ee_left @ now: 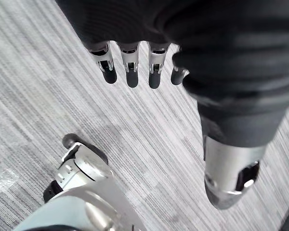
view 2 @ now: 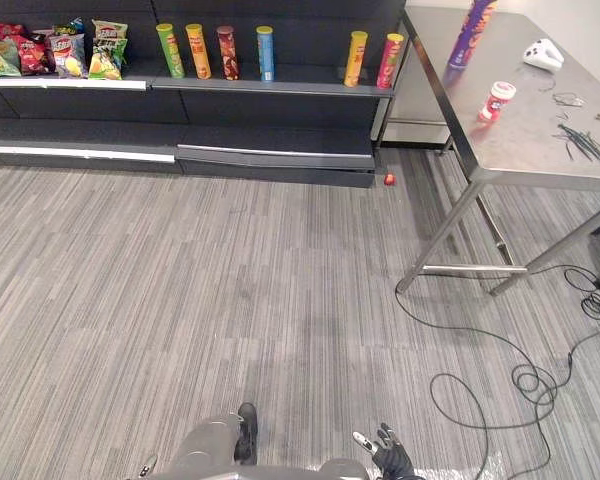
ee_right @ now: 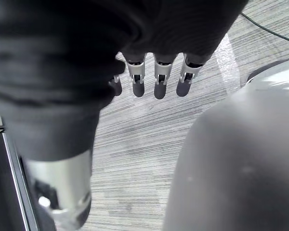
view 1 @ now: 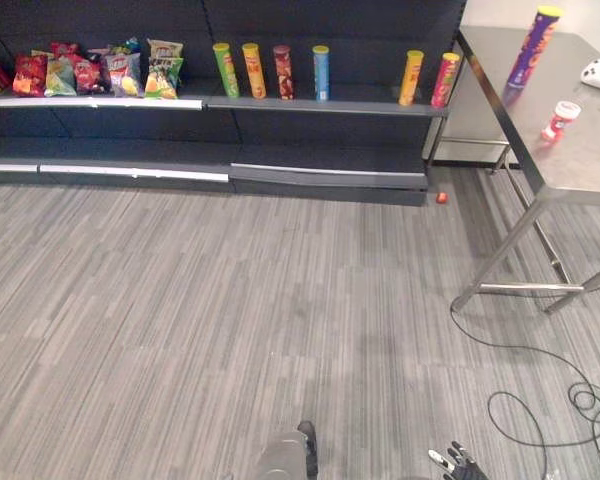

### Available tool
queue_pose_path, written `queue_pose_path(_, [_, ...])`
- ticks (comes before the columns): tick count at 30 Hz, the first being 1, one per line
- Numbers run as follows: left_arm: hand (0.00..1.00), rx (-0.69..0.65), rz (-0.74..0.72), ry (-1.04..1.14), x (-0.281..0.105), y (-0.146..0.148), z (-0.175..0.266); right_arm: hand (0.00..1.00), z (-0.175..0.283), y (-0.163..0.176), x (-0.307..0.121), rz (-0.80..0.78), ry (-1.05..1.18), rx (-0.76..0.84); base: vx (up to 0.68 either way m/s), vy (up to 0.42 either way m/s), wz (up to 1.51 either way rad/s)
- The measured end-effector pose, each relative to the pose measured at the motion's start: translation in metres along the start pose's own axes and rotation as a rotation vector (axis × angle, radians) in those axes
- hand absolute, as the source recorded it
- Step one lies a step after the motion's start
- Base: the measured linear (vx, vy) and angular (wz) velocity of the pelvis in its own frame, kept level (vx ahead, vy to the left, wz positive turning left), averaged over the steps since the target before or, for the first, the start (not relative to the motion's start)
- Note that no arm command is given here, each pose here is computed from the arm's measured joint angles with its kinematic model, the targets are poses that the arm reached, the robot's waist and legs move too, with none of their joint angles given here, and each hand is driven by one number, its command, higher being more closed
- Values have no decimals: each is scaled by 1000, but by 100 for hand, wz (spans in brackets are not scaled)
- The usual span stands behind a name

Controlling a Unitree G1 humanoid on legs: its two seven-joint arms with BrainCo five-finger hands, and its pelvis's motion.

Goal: Put the gum and the chips on the shelf.

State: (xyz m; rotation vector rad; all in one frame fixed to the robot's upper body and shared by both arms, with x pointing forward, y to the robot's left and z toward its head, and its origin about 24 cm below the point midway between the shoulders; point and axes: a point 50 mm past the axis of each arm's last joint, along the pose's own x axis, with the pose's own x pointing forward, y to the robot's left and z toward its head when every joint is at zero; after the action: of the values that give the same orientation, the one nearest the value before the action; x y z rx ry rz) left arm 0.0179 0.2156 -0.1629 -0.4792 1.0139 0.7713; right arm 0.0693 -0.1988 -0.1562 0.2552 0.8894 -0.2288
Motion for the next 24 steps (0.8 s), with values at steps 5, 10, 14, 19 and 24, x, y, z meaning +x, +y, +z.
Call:
queue_pose_path(5, [0, 134, -48, 3, 1, 3, 3, 0, 4, -4, -1, -46, -34, 2, 280, 145, -7])
queue_pose_path(10, [0, 131, -55, 14, 1, 0, 1, 0, 1, -7, -3, -57, -37, 22, 326, 18, -9])
queue_pose_path(14, [0, 121, -67, 6, 2, -7, 3, 0, 6, -6, -5, -54, -87, 9, 327, -104, 0])
queue_pose_path(19, [0, 60, -64, 19, 1, -18, -5, 0, 8, -16, -10, -73, -108, -26, 441, -260, 32])
queue_pose_path(24, [0, 0, -76, 31, 0, -27, -9, 0, 17, -19, -5, -97, -110, -69, 455, -287, 8])
